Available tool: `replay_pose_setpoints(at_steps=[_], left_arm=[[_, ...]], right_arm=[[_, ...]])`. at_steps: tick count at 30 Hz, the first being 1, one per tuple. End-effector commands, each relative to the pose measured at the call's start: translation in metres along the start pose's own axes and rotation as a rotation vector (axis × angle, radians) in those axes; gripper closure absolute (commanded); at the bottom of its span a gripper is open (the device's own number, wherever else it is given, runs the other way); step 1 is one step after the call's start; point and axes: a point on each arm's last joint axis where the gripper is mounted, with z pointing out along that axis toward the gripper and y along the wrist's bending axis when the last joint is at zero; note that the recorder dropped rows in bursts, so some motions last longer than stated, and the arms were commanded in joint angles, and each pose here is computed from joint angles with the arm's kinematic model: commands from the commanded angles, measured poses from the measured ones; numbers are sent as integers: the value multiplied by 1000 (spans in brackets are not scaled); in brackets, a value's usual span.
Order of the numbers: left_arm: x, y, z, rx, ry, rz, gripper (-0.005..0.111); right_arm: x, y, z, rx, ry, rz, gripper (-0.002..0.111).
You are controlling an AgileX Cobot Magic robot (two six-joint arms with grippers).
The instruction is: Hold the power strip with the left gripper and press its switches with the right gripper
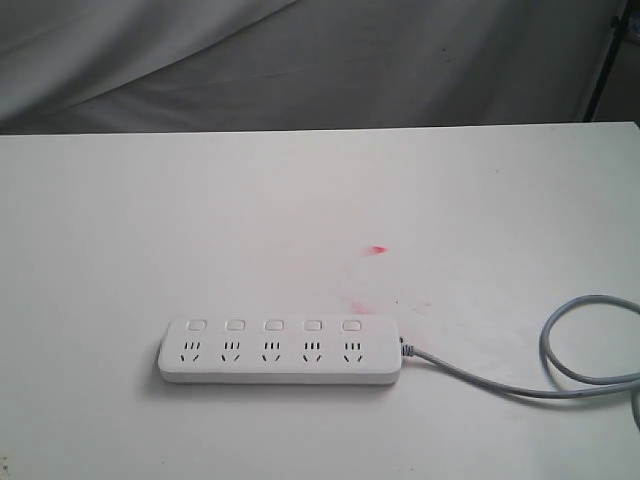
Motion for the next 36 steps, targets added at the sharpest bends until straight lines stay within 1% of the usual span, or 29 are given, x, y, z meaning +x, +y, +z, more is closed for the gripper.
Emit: replay_pose_setpoints(at_steps=[1, 4, 5, 6, 9, 14, 20, 28, 33, 36], left_arm=[[2, 0, 0, -6, 0, -19, 106], [7, -1, 0, 2, 22, -44, 106], [13, -2, 0, 6, 66, -37, 106], [15, -1, 0, -4, 77, -41, 106], [30, 1, 0, -57, 144, -116, 106], [65, -6, -1, -43, 234, -125, 106], [98, -14, -5, -30, 332, -155, 106], [154, -27, -21, -10, 506, -183, 106], [174, -31, -29, -8, 588, -202, 106], [176, -31, -31, -18, 606, -237, 106]], right_arm=[[1, 0, 0, 6, -5, 5, 108], [1, 0, 0, 6, -5, 5, 108], [1, 0, 0, 6, -5, 5, 108], [1, 0, 0, 6, -5, 5, 108], [1, 0, 0, 6, -5, 5, 108], [1, 0, 0, 6, -5, 5, 108], [1, 0, 0, 6, -5, 5, 108], [1, 0, 0, 6, -5, 5, 108], [1, 0, 0, 6, -5, 5, 108], [1, 0, 0, 6, -5, 5, 108]])
